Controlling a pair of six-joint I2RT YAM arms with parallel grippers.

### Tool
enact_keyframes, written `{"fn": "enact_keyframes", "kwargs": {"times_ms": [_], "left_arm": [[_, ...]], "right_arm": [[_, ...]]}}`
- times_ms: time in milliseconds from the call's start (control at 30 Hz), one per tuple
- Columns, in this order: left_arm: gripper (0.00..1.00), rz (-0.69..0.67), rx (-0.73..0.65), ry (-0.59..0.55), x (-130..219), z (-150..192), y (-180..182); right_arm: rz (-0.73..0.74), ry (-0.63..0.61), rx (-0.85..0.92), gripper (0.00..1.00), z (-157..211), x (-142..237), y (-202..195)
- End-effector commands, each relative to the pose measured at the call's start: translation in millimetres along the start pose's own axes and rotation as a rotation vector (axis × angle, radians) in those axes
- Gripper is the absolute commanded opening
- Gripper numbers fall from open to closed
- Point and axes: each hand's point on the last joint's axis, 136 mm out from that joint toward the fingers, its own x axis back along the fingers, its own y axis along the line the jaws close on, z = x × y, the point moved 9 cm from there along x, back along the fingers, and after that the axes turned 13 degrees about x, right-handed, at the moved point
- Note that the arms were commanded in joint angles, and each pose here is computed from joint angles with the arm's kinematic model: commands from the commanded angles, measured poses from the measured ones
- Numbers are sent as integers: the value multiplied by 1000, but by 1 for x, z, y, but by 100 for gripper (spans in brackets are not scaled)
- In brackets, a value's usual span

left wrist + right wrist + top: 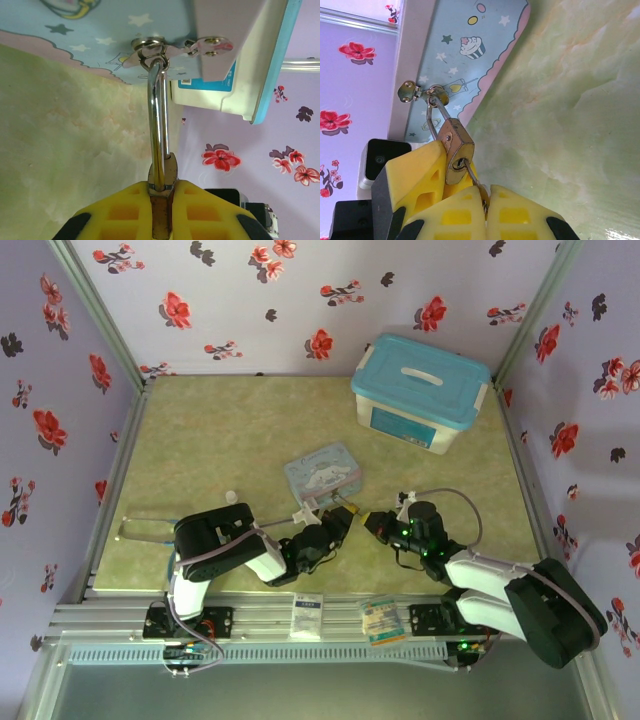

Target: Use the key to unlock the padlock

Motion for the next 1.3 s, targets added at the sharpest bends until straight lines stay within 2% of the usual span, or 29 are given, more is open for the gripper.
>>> {"fn": "enact_keyframes", "kwargs": {"times_ms": [0, 400, 667, 733, 933, 1067, 1200, 1267], "left_arm": [[0, 73, 42, 117, 0, 27, -15], [0, 56, 65, 129, -9, 29, -7], [0, 54, 81, 199, -5, 41, -12], [0, 54, 76, 216, -5, 43, -13], [0, 19, 68, 221, -1, 39, -2], [0, 19, 52, 218, 4, 36, -4], [0, 23, 47, 195, 9, 28, -7], [0, 26, 38, 188, 9, 24, -8]], "right_arm": [[-63, -58, 24, 0, -8, 3, 8], [-57, -46, 37, 0, -6, 7, 9], [-83, -6, 73, 0, -14, -4, 17], [-107, 13, 114, 0, -16, -7, 20], [-331, -1, 144, 0, -30, -8, 48], [-321, 6, 97, 0, -35, -16, 45], [-261, 33, -117, 0, -33, -26, 30], [-312, 4, -170, 0, -33, -24, 30]]}}
